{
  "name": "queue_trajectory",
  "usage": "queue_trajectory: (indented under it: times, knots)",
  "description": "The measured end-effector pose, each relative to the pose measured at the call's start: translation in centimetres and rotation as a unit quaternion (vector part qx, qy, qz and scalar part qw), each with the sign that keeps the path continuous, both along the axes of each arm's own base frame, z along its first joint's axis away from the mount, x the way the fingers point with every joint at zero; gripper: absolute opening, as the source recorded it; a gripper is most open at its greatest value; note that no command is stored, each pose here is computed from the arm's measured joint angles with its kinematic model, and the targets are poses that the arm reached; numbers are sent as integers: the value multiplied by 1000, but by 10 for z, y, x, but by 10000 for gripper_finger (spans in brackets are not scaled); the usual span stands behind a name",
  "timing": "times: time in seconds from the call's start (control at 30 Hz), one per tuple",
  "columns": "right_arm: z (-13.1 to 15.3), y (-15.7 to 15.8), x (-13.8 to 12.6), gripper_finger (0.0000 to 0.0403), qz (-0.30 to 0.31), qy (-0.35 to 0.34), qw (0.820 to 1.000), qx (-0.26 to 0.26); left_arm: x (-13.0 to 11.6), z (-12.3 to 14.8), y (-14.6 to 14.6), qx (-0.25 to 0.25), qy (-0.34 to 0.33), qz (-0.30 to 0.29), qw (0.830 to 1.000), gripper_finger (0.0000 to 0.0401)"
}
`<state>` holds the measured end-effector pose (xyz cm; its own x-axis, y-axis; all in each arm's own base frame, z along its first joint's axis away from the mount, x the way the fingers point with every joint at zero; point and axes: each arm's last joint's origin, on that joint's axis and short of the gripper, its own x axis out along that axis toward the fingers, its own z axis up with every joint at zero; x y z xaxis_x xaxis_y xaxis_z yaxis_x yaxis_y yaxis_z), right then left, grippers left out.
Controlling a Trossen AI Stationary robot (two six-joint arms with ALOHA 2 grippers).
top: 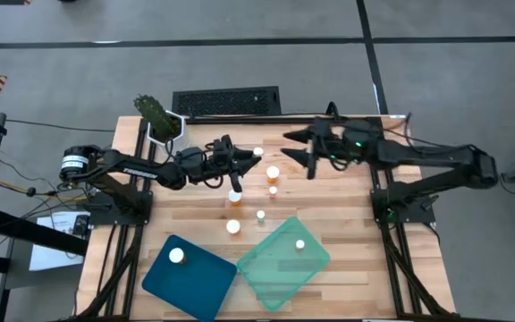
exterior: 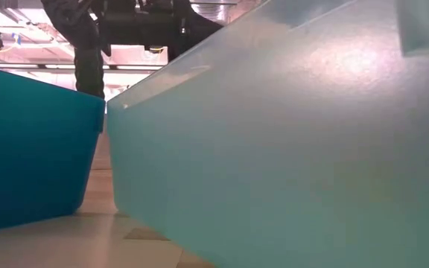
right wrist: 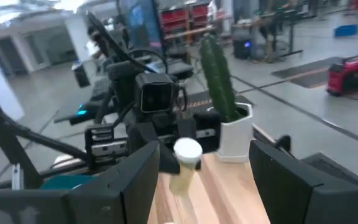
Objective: Pick and place medicine bottles into bin by pill shape (circle, oval)
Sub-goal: Move the small yellow pill bottle to the top of the table
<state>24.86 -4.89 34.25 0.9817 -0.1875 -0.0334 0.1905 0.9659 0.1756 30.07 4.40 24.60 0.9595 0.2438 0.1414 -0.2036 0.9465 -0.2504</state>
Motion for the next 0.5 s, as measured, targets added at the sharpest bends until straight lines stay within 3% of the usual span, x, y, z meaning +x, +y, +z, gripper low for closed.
queue_trajectory:
  times: [0.27,0.5]
  knots:
    - [15,-15,55,260,78,8,997,10,-1,6,0,25,-27,3,999,78]
    - [10,-25,76,260,101,17,994,33,-2,10,-1,37,-46,1,998,78]
